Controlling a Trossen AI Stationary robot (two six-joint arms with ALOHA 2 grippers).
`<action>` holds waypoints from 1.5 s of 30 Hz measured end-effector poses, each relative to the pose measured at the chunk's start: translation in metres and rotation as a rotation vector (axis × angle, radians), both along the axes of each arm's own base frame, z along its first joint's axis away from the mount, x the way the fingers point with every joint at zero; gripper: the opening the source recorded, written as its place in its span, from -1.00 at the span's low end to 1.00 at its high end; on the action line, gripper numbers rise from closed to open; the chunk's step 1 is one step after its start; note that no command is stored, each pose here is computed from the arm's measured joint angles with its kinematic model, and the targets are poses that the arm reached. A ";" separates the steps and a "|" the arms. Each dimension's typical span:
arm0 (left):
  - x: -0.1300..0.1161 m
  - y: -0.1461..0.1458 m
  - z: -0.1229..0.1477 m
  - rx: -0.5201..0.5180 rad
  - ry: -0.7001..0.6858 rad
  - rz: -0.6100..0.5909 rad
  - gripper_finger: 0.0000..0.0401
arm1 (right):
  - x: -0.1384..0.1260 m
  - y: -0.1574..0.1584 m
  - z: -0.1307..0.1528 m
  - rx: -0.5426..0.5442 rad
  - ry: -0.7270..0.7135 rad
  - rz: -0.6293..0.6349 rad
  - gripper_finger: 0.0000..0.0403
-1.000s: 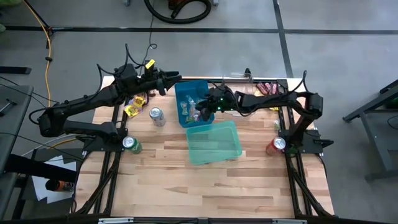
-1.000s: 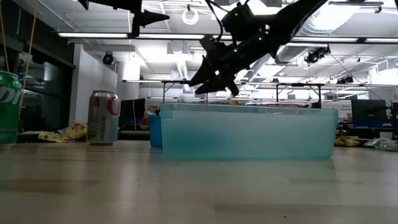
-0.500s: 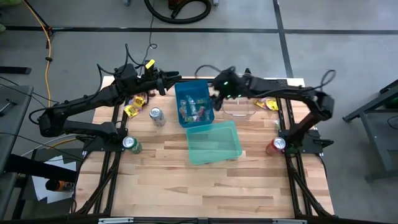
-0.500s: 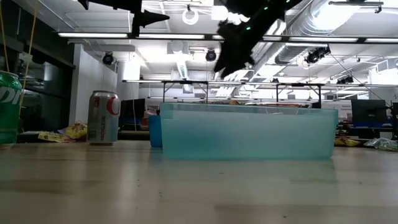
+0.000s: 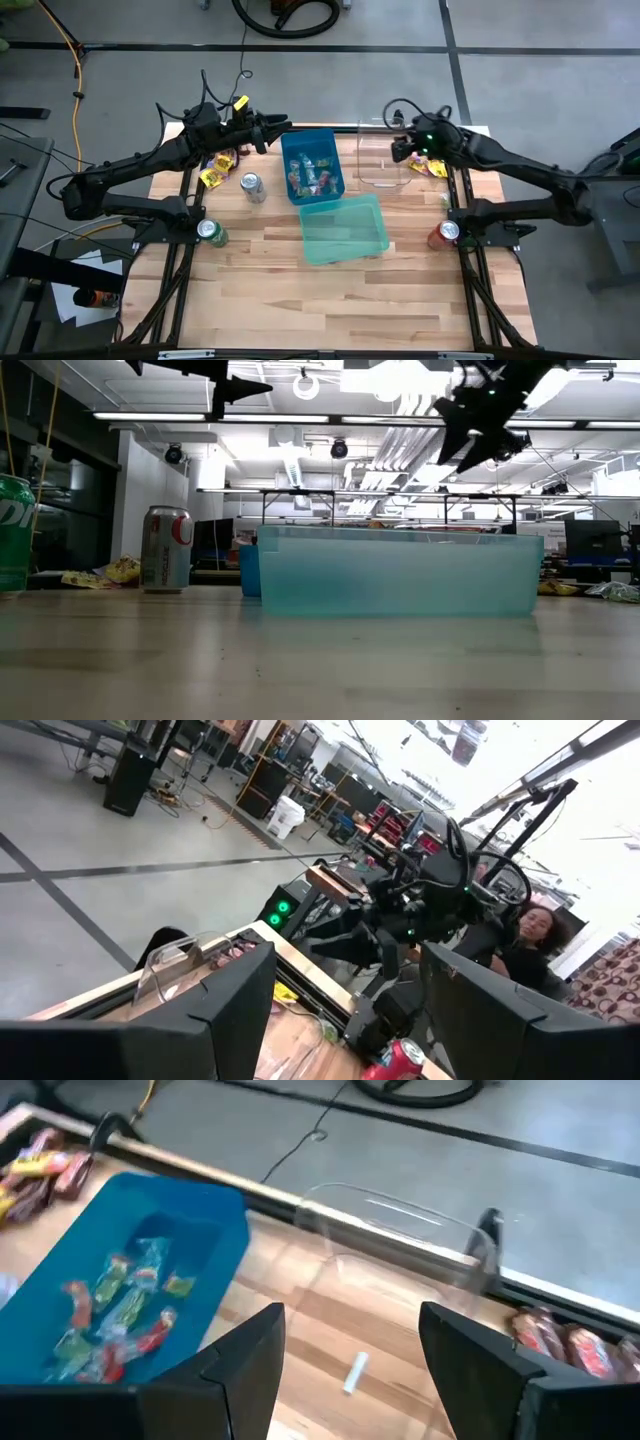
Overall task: Sort candy
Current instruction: Put the yellow candy into the green bin
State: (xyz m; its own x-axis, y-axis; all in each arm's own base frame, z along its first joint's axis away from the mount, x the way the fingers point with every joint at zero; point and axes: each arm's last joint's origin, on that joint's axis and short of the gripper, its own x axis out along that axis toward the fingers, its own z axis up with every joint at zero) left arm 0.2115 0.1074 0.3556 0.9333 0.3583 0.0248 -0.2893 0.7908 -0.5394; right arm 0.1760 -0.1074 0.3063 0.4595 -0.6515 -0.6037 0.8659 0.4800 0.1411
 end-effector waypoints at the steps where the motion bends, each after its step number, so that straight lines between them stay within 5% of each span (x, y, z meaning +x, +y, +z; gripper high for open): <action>1: 0.000 0.000 0.000 0.000 0.000 0.000 0.18 | -0.004 0.002 0.000 -0.004 -0.013 -0.005 0.13; 10: 0.000 0.000 0.000 0.000 0.000 0.000 0.18 | -0.010 0.002 -0.002 -0.018 -0.061 -0.128 0.13; 16: 0.000 0.000 0.000 -0.017 -0.007 0.000 0.18 | -0.024 -0.026 -0.027 0.167 -0.030 -0.462 0.13; 23: 0.000 0.000 0.000 -0.024 -0.010 0.000 0.18 | -0.039 -0.077 -0.056 0.408 -0.080 -0.635 0.13; 39: 0.000 0.000 0.000 -0.024 -0.010 -0.007 0.18 | -0.046 -0.115 -0.121 0.733 0.086 -0.677 0.13; 45: 0.000 0.000 0.000 -0.024 -0.010 -0.008 0.18 | -0.044 -0.118 -0.129 0.740 0.116 -0.691 0.09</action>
